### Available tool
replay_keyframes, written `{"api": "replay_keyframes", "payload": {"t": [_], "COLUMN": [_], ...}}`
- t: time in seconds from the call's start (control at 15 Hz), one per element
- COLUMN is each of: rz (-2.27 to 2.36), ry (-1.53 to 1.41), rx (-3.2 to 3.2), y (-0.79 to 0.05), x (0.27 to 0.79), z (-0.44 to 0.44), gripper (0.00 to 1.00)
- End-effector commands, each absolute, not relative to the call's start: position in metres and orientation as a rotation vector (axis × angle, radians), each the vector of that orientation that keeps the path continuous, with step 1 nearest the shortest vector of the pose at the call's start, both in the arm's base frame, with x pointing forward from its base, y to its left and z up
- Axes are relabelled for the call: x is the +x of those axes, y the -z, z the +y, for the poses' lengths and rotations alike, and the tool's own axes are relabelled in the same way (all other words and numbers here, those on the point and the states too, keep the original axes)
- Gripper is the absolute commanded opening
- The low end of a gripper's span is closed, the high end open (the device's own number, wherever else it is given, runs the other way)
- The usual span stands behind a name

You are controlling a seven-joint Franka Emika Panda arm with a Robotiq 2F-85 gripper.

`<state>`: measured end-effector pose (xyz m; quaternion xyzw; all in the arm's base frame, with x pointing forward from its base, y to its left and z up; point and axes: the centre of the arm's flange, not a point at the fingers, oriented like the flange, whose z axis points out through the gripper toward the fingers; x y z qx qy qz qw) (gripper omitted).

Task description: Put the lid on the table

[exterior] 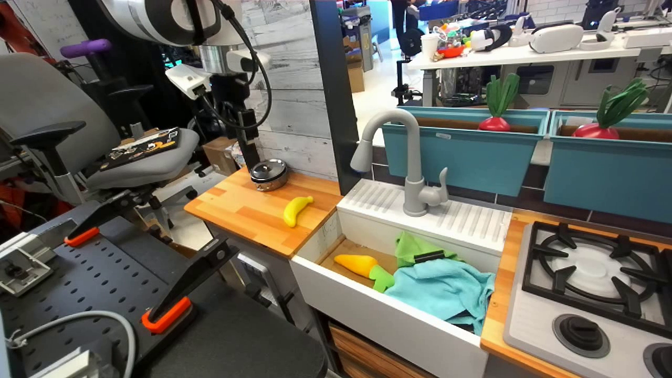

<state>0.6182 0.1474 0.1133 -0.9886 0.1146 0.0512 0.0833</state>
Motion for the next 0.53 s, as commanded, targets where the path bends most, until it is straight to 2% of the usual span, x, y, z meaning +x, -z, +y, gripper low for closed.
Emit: {"api": "replay_keyframes", "payload": {"t": [0.0,0.47], "rz": [0.342,0.370], "ry": [-0.153,-0.017], "rx": [-2.953,-2.980], "y": [-0.113,-0.088], "x": [0.619,0.629], "z": [0.147,0.155], "gripper": [1.00,1.00]}}
